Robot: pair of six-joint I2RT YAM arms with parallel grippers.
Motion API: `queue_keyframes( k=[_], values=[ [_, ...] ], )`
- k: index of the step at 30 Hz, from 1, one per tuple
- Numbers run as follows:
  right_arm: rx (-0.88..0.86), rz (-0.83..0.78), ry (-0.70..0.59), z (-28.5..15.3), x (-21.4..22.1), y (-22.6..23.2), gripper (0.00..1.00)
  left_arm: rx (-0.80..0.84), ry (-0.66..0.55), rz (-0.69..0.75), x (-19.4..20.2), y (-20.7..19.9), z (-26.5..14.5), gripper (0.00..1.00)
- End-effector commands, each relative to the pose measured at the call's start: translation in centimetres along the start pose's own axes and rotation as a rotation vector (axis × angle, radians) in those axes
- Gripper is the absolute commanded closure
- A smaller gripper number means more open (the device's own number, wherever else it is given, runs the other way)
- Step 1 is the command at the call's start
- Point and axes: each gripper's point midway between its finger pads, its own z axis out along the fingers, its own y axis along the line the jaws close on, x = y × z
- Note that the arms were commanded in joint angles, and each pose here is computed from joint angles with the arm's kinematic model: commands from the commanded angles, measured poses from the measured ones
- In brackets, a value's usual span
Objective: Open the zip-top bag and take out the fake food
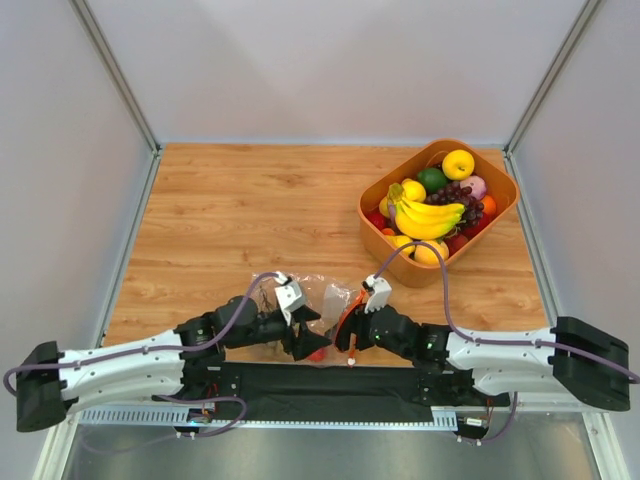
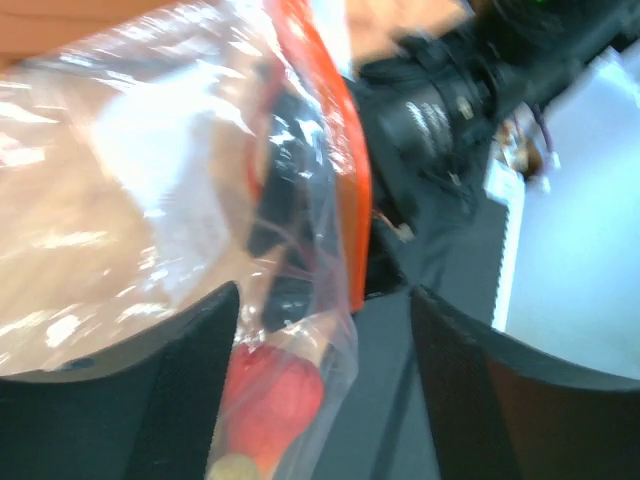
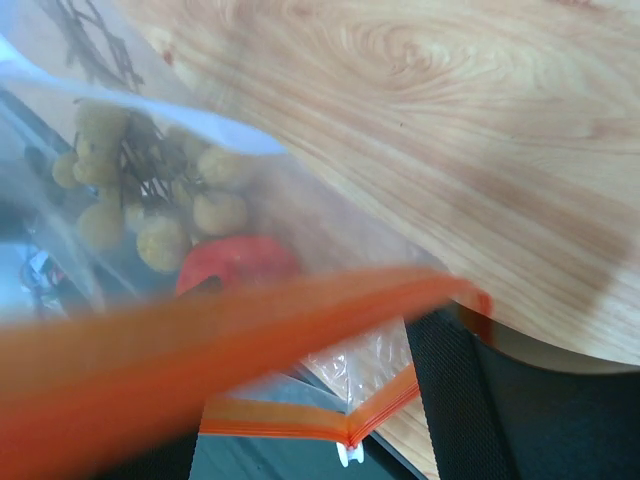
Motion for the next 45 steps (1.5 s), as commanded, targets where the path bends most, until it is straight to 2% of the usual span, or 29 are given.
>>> queue_keyframes(
  k=[1, 2, 3, 4, 5, 6, 9, 10, 15, 20, 24, 29, 33, 37, 40, 45],
  values=[
    [0.041, 0.032, -0.087, -0.3, -1.8, -0.5, 0.27, -0.263, -0.088, -0.009, -3.1, 3.7, -2.6, 0.22],
    [0.034, 0.036, -0.091, -0.4, -1.9, -0.5, 0.27, -0.317, -0.063, -0.020, -2.2, 4.6, -3.4, 0.16],
    [0.033, 0.035, -0.094, -0.5, -1.9, -0.5, 0.27, -0.352, -0.101, -0.033, -2.9, 4.9, -4.5, 0.16],
    [0.025, 0.037, -0.096, -0.6, -1.9, -0.4, 0.27, -0.431, -0.085, -0.048, -2.2, 6.2, -5.5, 0.15],
    [0.024, 0.036, -0.095, -0.6, -1.9, -0.4, 0.27, -0.457, -0.089, -0.056, -2.1, 6.6, -6.0, 0.08],
    [0.025, 0.032, -0.094, -0.6, -1.8, -0.5, 0.27, -0.515, -0.119, -0.072, -2.4, 7.4, -7.0, 0.06],
    [0.028, 0.033, -0.095, -0.6, -1.8, -0.6, 0.27, -0.678, -0.079, -0.157, -0.8, 9.4, -9.0, 0.05],
    [0.031, 0.033, -0.097, -0.6, -1.8, -0.6, 0.27, -0.729, -0.016, -0.180, 0.7, 9.9, -9.8, 0.05],
    [0.029, 0.039, -0.101, -0.5, -2.0, -0.5, 0.26, -0.861, 0.061, -0.257, 2.6, 11.1, -11.0, 0.03],
    [0.033, 0.037, -0.101, -0.5, -2.0, -0.5, 0.26, -0.819, 0.062, -0.311, 4.2, 10.8, -9.7, 0.03],
    [0.024, 0.039, -0.095, -0.4, -1.9, -0.3, 0.26, -0.789, 0.078, -0.346, 5.3, 10.4, -9.2, 0.11],
    [0.021, 0.038, -0.089, -0.1, -1.8, -0.1, 0.27, -0.767, 0.085, -0.342, 5.4, 10.1, -9.1, 0.14],
    [0.040, 0.038, -0.084, 0.3, -1.7, -0.3, 0.27, -0.732, 0.010, -0.300, 2.8, 9.7, -9.4, 0.09],
    [0.015, 0.049, -0.096, 0.3, -1.9, 0.2, 0.30, -0.817, -0.040, -0.277, 1.4, 10.6, -11.8, 0.05],
    [-0.033, 0.058, -0.107, 0.1, -2.5, 1.4, 0.34, -0.935, -0.027, -0.307, 2.5, 11.8, -13.9, 0.03],
    [-0.110, 0.057, -0.095, 0.3, -3.0, 3.8, 0.36, -0.972, 0.045, -0.374, 5.4, 12.0, -14.1, 0.01]
  ],
)
